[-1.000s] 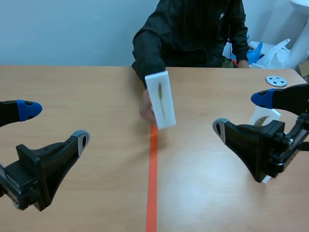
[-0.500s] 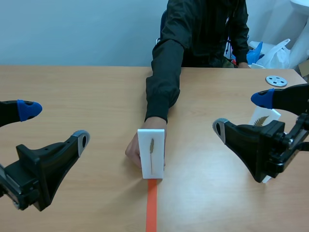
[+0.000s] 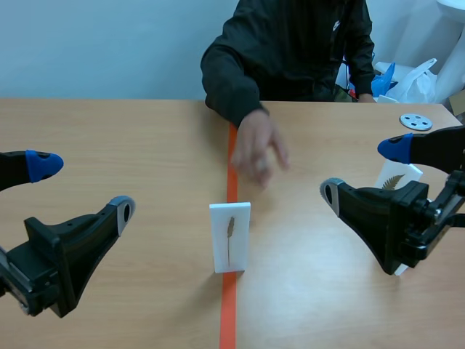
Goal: Sort the leaf by its shape. The table is split by an orange tape line. A compound leaf with several leaflets goes to the left side, a simple leaf with one blade goes to the right side. Return to the home posture when a red brick is placed on the table.
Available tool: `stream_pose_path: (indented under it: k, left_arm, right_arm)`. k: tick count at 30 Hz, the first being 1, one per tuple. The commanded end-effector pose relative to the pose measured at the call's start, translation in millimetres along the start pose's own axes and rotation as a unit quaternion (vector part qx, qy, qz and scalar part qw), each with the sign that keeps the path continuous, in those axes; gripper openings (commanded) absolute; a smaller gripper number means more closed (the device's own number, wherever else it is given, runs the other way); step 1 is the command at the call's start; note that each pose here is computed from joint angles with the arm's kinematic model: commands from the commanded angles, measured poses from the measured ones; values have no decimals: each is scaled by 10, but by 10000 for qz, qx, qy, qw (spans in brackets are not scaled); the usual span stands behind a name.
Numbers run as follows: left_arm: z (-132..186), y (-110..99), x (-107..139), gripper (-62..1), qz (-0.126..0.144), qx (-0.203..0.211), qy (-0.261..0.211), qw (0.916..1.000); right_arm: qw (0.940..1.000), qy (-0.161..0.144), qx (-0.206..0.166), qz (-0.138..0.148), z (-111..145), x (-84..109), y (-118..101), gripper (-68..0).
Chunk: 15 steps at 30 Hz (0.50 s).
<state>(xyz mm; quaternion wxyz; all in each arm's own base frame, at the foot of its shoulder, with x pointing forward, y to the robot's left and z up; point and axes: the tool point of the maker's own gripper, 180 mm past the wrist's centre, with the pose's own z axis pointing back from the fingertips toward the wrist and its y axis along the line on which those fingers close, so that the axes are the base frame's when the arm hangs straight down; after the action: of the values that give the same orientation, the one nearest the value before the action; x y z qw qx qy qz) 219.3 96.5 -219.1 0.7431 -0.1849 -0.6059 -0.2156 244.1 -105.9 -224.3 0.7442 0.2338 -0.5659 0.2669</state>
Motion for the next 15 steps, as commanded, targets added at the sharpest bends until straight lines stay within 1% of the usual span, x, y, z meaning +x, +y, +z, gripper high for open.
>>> stream_pose_path:
  k: [1,6,10,15]
  left_arm:
    - [-5,-3,91,14,-6,-7,-170,9999]
    - [-5,-2,82,14,-5,-3,-147,9999]
    - [-3,2,42,14,1,-4,-69,10000]
    - [23,-108,-150,14,112,-415,187,9989]
  right_arm:
    - [9999,-151,-17,49,-8,78,-20,4]
    - [9999,-35,-44,160,-9,36,-30,4]
    - [9999,-35,-44,160,-9,36,-30,4]
    - [9998,-51,-44,162,-9,42,-30,4]
